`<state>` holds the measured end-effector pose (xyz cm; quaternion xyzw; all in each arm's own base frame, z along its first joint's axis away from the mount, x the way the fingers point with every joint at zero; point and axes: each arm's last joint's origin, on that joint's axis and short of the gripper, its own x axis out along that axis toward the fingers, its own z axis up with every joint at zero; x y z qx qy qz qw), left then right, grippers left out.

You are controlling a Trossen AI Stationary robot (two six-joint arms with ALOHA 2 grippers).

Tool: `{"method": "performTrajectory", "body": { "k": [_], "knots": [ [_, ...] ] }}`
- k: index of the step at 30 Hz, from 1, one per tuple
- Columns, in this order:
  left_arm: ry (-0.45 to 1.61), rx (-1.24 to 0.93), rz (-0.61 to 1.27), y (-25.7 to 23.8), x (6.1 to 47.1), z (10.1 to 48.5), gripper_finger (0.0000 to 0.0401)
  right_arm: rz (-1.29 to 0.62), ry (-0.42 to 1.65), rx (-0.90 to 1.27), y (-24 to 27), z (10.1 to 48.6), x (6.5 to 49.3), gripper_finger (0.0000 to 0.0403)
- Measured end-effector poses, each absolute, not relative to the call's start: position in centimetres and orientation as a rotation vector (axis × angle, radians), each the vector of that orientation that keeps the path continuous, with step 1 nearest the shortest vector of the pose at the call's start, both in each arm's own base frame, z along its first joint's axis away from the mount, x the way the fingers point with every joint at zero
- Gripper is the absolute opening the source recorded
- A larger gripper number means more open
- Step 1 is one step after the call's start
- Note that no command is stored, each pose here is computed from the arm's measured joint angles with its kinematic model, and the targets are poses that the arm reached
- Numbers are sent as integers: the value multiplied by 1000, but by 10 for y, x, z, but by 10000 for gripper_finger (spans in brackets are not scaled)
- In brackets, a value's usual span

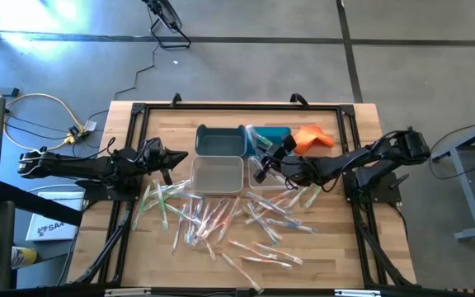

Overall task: Pick & Place Toothbrushes
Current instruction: Put the blue toothbrush into the dark blue bin

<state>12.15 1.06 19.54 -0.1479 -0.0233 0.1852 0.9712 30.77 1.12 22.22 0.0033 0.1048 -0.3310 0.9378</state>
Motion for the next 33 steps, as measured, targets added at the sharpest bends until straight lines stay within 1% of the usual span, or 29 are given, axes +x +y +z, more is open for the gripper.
{"method": "performTrajectory", "body": {
  "k": [4, 6, 9, 15, 18, 23, 27, 33],
  "knots": [
    [-82, -304, 374, 11, 121, 199, 2, -661, 207, -15, 11, 224, 308, 24],
    [-89, -305, 373, 11, 121, 199, 13, -656, 199, -23, 12, 225, 309, 24],
    [-89, -304, 373, 11, 121, 199, 43, -654, 198, -30, 12, 226, 309, 24],
    [-128, -307, 366, 11, 121, 203, 121, -653, 207, -61, 11, 226, 309, 24],
    [-186, -279, 343, 10, 121, 210, 144, -651, 213, -76, 11, 226, 309, 24],
    [-289, -133, 212, 7, 120, 223, 150, -649, 213, -76, 11, 226, 309, 24],
    [-325, -88, 208, 6, 121, 226, 150, -650, 213, -76, 10, 226, 309, 24],
    [-303, -40, 216, 6, 130, 223, 150, -621, 210, -73, 11, 226, 310, 24]
  ]
}}
